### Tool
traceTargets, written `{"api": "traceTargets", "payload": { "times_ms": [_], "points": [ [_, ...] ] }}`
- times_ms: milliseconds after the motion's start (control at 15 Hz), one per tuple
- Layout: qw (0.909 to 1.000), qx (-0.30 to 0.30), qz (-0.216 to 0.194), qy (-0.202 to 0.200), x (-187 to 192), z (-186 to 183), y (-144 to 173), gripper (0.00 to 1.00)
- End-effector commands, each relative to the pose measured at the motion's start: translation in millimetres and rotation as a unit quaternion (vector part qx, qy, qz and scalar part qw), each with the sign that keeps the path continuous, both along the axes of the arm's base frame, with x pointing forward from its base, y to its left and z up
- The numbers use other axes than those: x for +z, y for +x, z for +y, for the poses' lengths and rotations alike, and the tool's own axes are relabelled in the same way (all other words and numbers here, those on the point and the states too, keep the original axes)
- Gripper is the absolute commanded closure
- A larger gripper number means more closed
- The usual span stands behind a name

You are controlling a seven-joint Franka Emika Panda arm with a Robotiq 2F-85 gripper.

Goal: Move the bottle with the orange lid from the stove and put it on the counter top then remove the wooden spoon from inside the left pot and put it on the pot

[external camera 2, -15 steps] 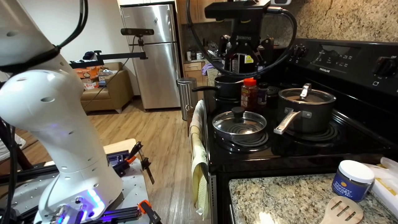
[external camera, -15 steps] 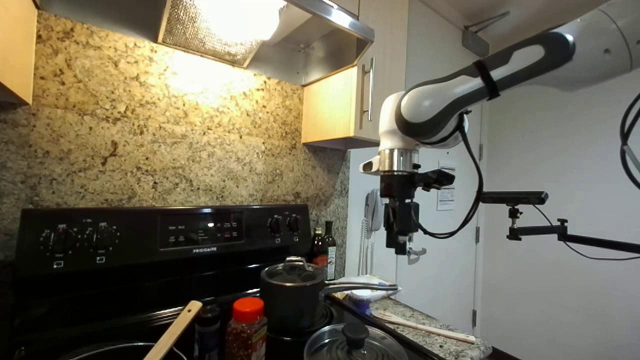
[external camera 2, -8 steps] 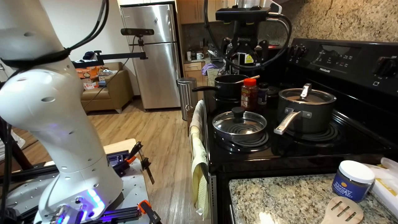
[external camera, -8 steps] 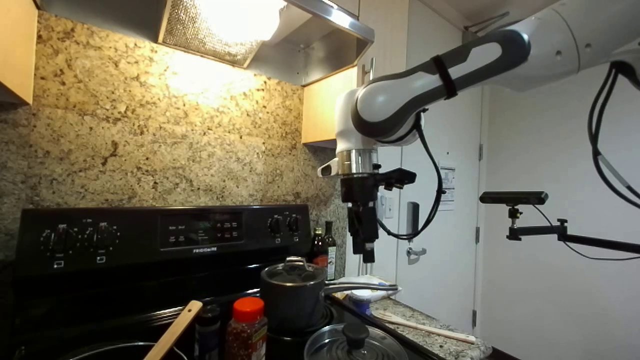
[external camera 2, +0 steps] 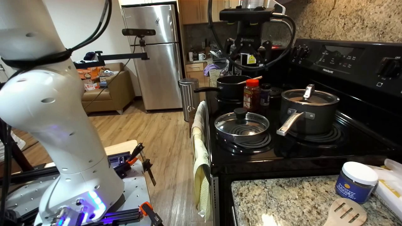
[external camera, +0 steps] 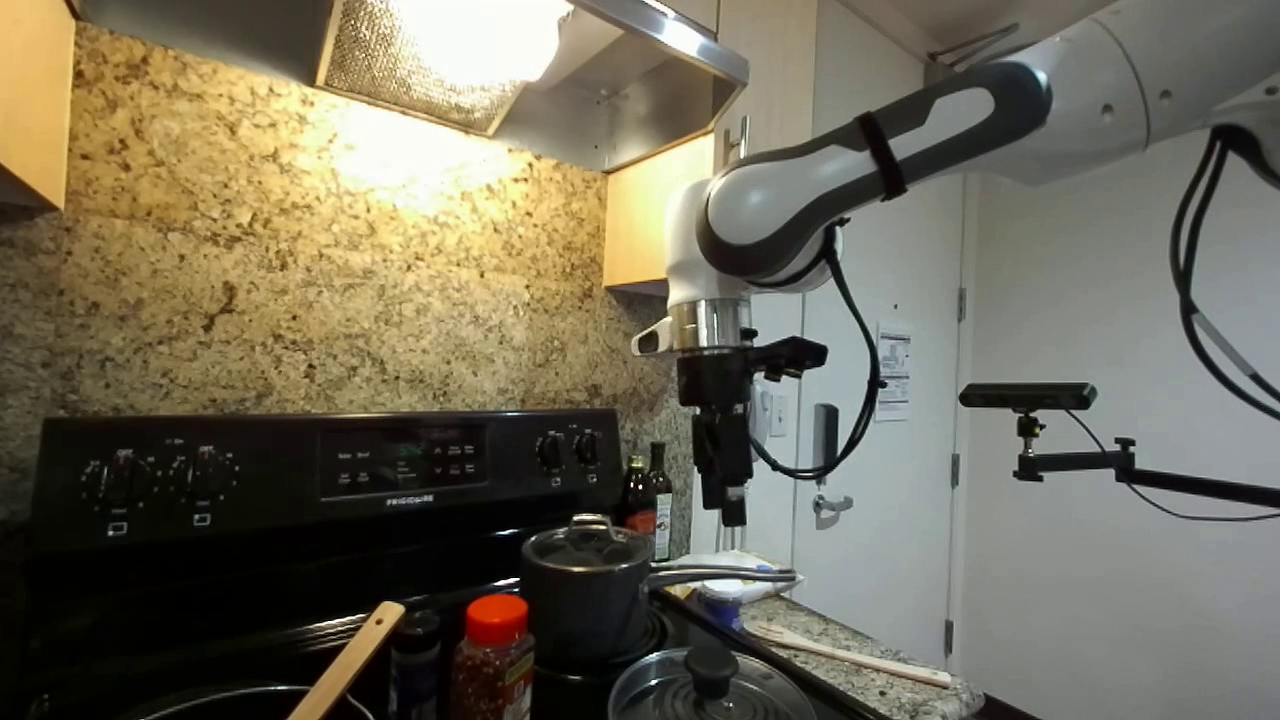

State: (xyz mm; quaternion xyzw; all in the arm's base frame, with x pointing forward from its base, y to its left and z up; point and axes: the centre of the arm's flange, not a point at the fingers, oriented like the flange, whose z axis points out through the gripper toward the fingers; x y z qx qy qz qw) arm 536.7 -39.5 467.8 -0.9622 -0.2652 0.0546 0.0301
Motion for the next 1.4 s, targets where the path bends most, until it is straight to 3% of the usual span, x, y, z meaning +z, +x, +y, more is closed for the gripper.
{"api": "traceTargets", "payload": {
  "times_ms": [0,200,533,733,1333],
  "points": [
    [0.9996,-0.030,0.002,0.003,-9.4,26.6,10.9,0.00],
    [0.9967,-0.080,-0.013,-0.001,-20.4,61.7,21.4,0.00],
    [0.9739,-0.217,-0.064,-0.016,-28.9,86.8,45.0,0.00],
    [0.9647,-0.253,-0.071,-0.015,-31.9,90.8,63.8,0.00],
    [0.9802,-0.194,-0.030,-0.025,-64.2,144.1,153.7,0.00]
  ]
}}
